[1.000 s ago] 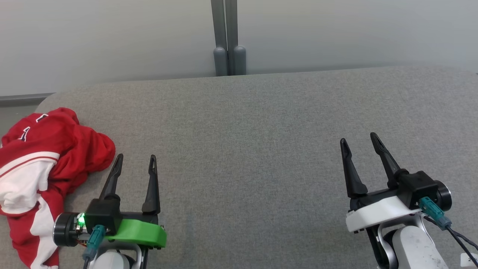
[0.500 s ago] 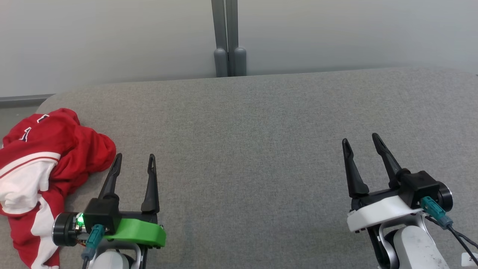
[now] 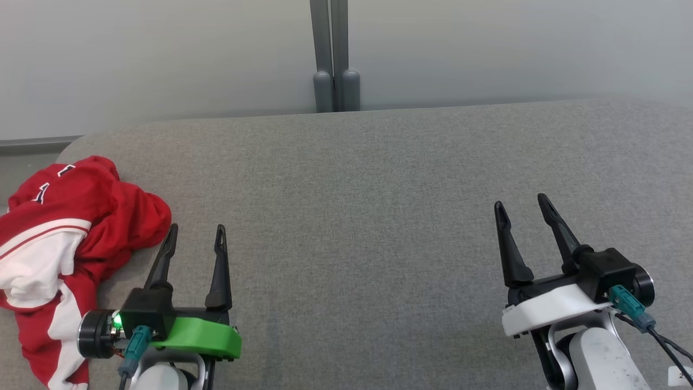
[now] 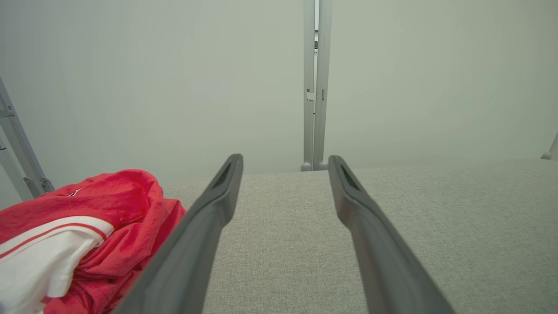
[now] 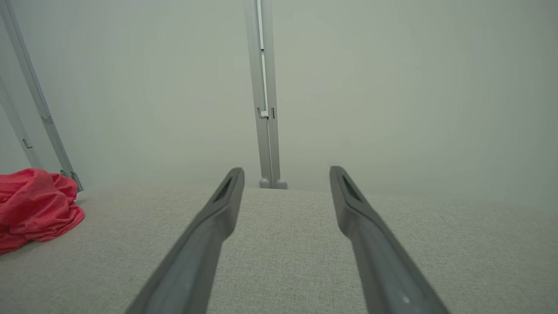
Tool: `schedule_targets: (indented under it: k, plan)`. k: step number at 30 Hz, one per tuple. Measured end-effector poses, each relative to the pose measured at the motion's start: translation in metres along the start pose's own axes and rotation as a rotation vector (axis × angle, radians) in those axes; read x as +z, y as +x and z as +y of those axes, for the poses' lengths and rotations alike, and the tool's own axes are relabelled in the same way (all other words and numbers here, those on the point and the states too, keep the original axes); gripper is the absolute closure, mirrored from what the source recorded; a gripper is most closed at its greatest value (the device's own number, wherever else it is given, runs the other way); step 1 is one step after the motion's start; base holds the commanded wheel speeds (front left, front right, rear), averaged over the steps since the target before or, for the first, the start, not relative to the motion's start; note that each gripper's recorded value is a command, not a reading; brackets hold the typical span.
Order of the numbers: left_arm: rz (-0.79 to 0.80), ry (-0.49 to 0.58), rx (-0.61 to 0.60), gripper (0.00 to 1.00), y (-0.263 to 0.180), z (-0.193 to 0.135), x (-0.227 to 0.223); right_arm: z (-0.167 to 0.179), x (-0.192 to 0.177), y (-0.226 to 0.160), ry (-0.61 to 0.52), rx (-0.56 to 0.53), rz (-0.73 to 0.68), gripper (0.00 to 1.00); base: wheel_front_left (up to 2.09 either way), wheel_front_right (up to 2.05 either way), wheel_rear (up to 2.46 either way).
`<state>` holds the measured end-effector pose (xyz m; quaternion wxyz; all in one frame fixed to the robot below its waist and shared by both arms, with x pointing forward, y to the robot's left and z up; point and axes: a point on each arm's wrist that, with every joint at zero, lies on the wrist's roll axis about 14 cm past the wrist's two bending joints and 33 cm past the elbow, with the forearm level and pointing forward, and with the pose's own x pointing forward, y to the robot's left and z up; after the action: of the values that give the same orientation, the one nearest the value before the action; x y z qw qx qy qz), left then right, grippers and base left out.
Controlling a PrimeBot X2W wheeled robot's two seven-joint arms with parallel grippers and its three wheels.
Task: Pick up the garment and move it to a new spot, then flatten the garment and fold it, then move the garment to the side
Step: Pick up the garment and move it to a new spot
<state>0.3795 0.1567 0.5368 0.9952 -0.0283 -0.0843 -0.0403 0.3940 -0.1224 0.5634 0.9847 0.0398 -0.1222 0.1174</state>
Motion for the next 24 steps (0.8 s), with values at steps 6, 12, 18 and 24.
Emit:
schedule_targets:
  k: [6,12,18,24]
  plan:
    - [0.004,-0.001,0.013,0.00,-0.001,0.004,-0.001,0.001,-0.002,0.002,0.003,0.005,0.004,0.00,0.00,0.00,0.00]
    - [0.011,0.000,0.036,0.00,-0.005,0.012,-0.003,0.006,-0.004,0.006,0.009,0.019,0.007,0.00,0.00,0.00,0.00]
    - [0.019,0.001,0.074,0.00,-0.012,0.024,-0.004,0.018,-0.004,0.015,0.017,0.055,0.001,0.00,0.00,0.00,0.00]
    - [0.020,0.007,0.126,0.00,-0.021,0.040,-0.003,0.035,-0.008,0.023,0.036,0.103,0.006,0.00,0.00,0.00,0.00]
